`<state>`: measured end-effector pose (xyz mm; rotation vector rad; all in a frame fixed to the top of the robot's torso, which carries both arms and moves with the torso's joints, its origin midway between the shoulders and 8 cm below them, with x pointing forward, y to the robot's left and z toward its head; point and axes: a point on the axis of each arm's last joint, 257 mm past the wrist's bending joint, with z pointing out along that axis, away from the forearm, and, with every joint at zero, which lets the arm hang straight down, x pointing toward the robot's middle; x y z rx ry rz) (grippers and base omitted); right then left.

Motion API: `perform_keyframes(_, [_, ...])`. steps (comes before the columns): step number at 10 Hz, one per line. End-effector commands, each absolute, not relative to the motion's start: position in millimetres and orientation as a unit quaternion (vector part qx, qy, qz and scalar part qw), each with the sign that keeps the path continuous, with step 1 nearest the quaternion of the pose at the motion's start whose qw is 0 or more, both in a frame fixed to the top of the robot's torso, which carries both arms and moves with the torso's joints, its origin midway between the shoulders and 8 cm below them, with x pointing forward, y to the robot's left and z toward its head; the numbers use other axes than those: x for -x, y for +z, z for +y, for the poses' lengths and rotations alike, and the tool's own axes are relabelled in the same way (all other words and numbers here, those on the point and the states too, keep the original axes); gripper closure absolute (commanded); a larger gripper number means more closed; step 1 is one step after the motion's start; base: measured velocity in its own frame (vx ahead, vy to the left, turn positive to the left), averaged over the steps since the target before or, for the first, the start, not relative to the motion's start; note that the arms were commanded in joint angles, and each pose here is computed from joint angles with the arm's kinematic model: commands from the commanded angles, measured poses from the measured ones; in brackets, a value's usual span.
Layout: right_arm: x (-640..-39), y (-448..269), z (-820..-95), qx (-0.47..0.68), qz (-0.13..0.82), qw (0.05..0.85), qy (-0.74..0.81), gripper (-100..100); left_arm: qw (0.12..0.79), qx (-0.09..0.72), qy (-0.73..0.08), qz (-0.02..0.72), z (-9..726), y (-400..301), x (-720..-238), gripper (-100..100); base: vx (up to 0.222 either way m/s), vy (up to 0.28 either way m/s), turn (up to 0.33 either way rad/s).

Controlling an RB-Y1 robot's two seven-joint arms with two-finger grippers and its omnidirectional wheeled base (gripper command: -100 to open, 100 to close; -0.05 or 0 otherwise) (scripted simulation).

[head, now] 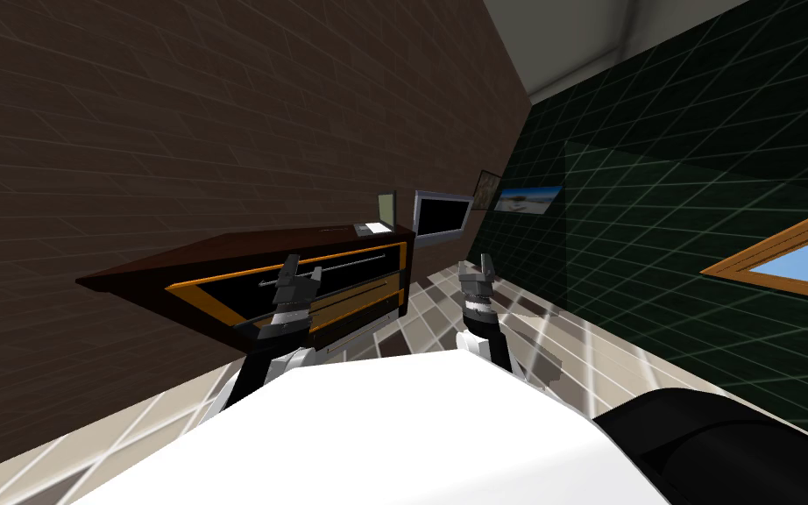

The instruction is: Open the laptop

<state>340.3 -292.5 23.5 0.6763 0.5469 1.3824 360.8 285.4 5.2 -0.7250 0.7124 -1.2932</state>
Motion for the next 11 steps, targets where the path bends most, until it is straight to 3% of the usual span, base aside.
perform_keyframes(1, [-340.3,23.5,-292.5,-0.302,0.244,0.685,0.617,0,0.68,0.323,-0.576,0.317,285.4,5.2,-360.8,0,0.0,0.0,0.0])
perform_keyframes(9, [-340.3,23.5,-292.5,-0.302,0.244,0.685,0.617,0,0.68,0.323,-0.576,0.317,285.4,5.2,-360.8,0,0.0,0.0,0.0])
perform_keyframes(10, [-340.3,23.5,-292.5,-0.302,0.244,0.685,0.617,0,0.678,0.319,-0.572,0.335,284.9,5.3,-365.6,-100,0.015,-0.032,0.037])
perform_keyframes(11, [-340.3,23.5,-292.5,-0.302,0.244,0.685,0.617,0,0.676,0.319,-0.569,0.343,285.4,5.1,-368.6,-100,0.032,-0.07,0.039])
